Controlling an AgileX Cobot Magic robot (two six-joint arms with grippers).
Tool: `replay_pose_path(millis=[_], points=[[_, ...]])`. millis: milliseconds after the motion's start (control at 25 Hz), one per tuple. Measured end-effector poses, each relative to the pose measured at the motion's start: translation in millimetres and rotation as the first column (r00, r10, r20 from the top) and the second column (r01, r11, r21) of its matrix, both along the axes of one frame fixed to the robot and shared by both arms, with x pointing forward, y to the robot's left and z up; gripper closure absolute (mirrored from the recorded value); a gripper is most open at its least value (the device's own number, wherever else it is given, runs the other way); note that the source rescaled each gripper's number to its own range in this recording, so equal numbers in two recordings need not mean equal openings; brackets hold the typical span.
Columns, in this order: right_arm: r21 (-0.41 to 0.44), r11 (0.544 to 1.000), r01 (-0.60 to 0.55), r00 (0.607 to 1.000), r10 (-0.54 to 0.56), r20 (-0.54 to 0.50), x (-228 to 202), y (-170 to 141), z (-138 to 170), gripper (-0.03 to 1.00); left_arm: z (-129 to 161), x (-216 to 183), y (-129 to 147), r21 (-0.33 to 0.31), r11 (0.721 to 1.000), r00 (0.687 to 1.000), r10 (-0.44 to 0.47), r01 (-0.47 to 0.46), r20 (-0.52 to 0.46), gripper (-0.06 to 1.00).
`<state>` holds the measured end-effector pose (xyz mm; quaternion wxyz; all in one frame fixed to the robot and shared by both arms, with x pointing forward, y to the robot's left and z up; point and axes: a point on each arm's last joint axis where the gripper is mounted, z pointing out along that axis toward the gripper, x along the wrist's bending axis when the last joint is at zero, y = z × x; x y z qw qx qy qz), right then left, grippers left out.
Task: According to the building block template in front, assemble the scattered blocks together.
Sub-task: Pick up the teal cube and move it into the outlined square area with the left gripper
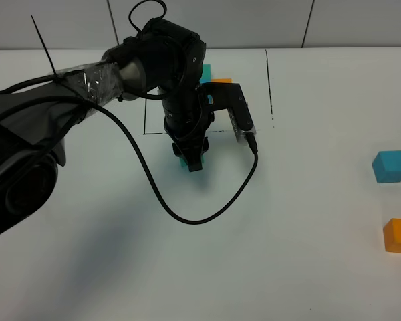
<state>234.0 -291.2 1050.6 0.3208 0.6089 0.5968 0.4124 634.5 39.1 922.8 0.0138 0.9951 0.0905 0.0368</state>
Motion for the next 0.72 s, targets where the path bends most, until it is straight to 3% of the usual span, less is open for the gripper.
replay_pose_path(millis=[360,720], points=[[0.001,1.0,0.0,1.0,0.0,0.0,0.0,0.1,0.0,0.23,-3.9,6.0,-3.6,-0.028,0.997,0.996,-0.066,0.068,0.057,0.94],[0.003,1.0,-0.002,1.0,0.002,0.0,0.0,0.3,0.0,0.23,-7.9,5.9,-3.9,-0.024,0.996,0.995,-0.083,0.084,0.048,0.94]])
